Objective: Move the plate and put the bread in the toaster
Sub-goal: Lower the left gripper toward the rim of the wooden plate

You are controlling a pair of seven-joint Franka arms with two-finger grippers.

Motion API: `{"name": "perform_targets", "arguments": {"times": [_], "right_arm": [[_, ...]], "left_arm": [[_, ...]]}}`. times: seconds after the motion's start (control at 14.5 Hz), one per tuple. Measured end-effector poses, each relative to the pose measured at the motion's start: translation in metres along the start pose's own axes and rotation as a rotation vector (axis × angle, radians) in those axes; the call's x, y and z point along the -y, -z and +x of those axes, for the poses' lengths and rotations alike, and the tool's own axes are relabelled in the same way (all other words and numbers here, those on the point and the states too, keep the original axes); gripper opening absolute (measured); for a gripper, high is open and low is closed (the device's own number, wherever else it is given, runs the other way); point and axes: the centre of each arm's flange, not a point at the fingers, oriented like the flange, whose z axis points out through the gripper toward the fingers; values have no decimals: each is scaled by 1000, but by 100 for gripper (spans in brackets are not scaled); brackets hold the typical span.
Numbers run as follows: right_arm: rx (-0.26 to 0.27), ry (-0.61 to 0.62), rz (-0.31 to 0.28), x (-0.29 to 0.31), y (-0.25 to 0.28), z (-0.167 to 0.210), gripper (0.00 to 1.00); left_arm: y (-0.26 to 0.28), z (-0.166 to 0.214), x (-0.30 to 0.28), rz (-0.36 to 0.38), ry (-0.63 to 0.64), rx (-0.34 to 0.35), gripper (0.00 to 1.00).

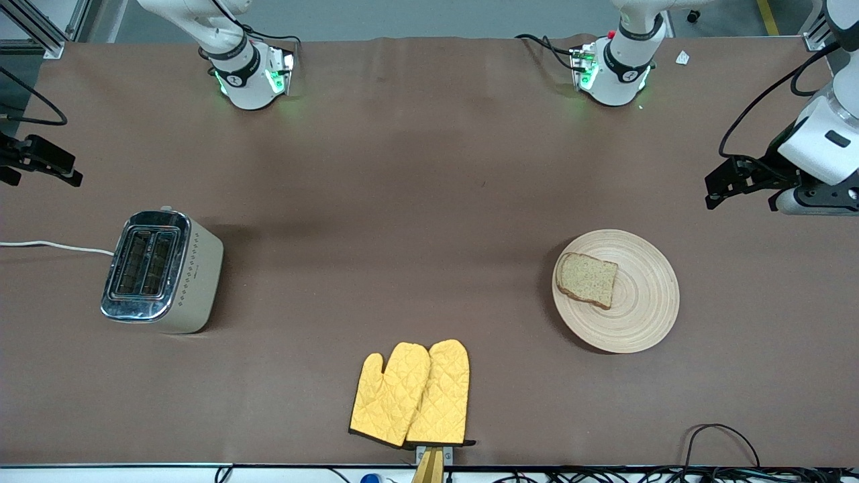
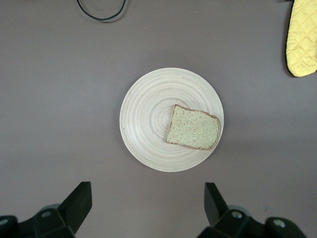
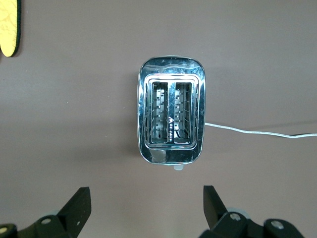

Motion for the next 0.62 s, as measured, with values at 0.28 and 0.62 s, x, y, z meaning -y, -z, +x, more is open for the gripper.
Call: {"name": "perform_targets", "arguments": {"times": [0.28, 0.62], "right_arm": [[1, 1, 0, 1, 0, 0, 100], [1, 1, 0, 1, 0, 0, 100]], "left_arm": [[0, 0, 0, 0, 0, 0, 100], [-9, 3, 14, 1, -3, 21, 100]]}}
